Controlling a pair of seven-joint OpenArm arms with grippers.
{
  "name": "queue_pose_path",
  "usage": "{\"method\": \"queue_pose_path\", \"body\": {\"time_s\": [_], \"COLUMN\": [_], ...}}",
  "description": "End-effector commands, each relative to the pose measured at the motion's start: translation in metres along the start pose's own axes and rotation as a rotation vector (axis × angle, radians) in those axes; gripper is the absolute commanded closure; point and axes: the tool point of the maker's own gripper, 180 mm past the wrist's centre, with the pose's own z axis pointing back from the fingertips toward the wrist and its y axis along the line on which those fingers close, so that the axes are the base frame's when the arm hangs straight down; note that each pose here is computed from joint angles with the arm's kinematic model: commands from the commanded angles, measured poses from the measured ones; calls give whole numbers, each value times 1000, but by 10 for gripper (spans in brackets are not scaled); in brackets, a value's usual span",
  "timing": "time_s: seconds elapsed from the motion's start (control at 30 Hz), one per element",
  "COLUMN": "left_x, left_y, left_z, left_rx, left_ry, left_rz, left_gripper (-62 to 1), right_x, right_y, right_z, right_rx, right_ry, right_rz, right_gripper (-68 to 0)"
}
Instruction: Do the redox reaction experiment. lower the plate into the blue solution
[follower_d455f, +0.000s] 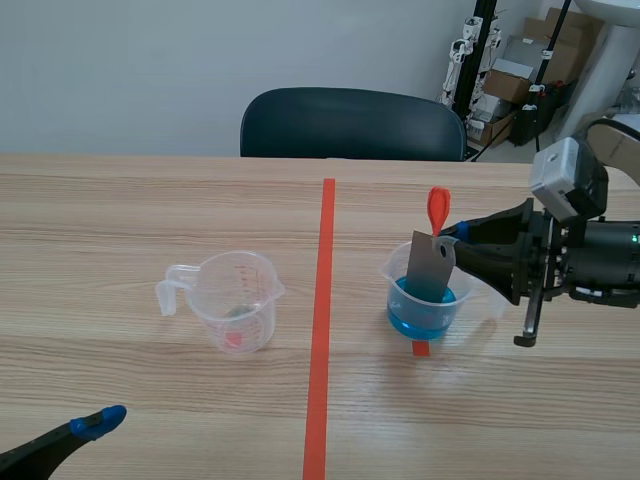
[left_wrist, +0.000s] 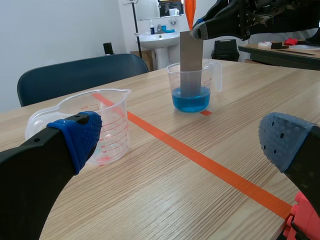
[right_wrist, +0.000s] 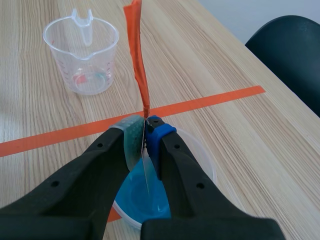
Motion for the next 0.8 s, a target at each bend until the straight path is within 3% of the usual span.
{"method": "queue_pose_path", "body": {"time_s": [0.0, 0.4, 0.77], "left_x": [7, 7, 7], "left_y": [3, 3, 3], "left_z": [-5, -5, -5], "left_rx": [7, 7, 7], "left_ry": [-36, -37, -37], "left_rz": [-11, -11, -11], "left_gripper": [-623, -623, -623], "right_x": [11, 3, 2], "right_y": [-11, -13, -11], "right_z": [2, 1, 1], "right_rx": [-24, -64, -58], "right_ry": [-33, -9, -8], "right_rz": [16, 42, 33], "right_gripper": [-6, -6, -6]}}
